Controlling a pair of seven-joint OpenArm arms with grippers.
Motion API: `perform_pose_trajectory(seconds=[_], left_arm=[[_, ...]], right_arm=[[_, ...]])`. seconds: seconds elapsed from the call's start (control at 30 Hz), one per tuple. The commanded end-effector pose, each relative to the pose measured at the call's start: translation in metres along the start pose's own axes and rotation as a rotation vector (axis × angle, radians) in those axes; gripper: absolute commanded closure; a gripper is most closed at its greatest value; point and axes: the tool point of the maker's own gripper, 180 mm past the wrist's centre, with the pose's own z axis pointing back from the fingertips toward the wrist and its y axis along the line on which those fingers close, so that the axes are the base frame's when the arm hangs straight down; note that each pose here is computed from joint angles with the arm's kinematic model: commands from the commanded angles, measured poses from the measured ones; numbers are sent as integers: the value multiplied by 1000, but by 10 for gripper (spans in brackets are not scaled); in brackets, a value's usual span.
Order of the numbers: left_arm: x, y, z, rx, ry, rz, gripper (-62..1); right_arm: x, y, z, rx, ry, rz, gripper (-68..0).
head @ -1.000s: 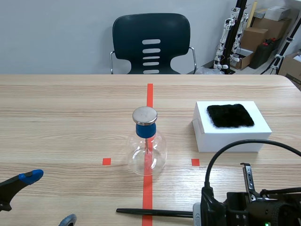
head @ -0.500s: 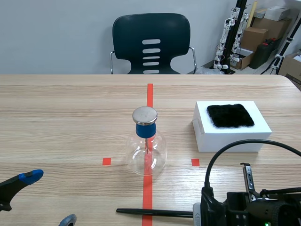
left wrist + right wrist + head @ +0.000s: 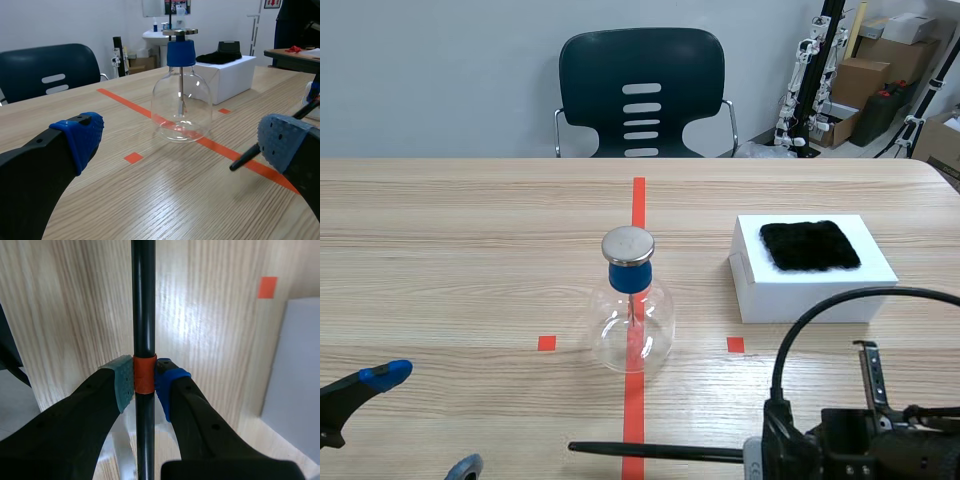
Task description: Do the electroscope experiment. move the rod toward and away from the electroscope
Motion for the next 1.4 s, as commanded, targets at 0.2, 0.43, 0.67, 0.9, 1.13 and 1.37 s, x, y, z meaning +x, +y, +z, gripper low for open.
perform_pose_trajectory(seconds=[0.2,0.43,0.67,0.9,1.13,1.37], left_arm=[[7,4,-2,0,-30,-12,-623],[7,4,-2,0,-30,-12,-623],[7,4,-2,0,-30,-12,-623],[7,4,-2,0,-30,-12,-623],[7,4,-2,0,-30,-12,-623],[7,4,-2,0,-30,-12,-623]], right_arm=[[-7,-20,32,-68,24,52,-13],[-8,-45,77,-166,42,113,-13],[-21,-51,110,-205,53,132,-13],[-37,-71,139,-335,25,79,-13],[-56,-82,175,-445,42,47,-13],[-75,-99,207,-578,77,15,-13]])
